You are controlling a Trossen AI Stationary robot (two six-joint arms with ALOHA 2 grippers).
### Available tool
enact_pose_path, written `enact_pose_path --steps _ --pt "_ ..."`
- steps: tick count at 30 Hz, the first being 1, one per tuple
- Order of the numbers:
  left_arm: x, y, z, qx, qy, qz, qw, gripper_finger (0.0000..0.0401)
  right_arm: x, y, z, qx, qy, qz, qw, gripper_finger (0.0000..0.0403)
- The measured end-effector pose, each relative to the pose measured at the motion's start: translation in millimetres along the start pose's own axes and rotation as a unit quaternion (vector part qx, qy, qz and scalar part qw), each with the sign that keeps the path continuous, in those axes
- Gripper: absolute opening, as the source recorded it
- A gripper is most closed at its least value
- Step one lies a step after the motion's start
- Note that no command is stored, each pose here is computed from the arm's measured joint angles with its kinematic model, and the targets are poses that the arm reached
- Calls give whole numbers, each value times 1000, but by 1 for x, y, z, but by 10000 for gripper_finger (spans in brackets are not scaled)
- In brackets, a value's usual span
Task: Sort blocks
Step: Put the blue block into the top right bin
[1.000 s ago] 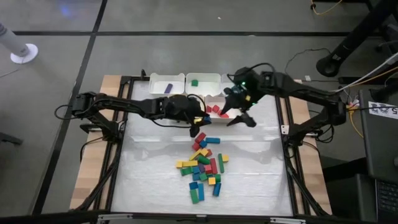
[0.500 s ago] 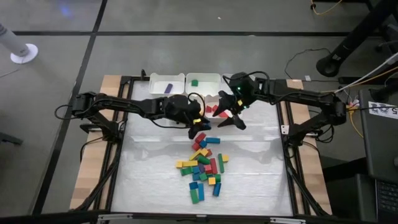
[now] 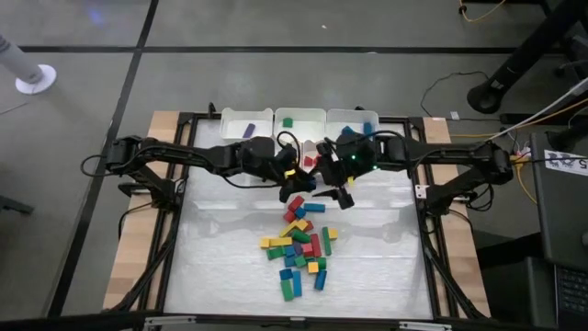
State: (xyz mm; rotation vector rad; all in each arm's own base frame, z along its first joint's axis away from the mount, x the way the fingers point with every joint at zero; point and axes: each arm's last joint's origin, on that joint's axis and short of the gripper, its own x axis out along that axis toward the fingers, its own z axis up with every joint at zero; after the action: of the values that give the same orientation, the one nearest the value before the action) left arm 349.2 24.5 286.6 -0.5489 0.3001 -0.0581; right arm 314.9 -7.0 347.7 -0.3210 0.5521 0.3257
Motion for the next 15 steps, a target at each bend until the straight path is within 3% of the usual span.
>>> enact_pose_path --steps 6,15 --pt "0 0 0 -4 0 0 1000 147 0 -1 -3 2 20 -20 1000 262" --pt "0 -2 2 -1 -14 -10 1000 144 -1 0 -3 4 17 -5 1000 262"
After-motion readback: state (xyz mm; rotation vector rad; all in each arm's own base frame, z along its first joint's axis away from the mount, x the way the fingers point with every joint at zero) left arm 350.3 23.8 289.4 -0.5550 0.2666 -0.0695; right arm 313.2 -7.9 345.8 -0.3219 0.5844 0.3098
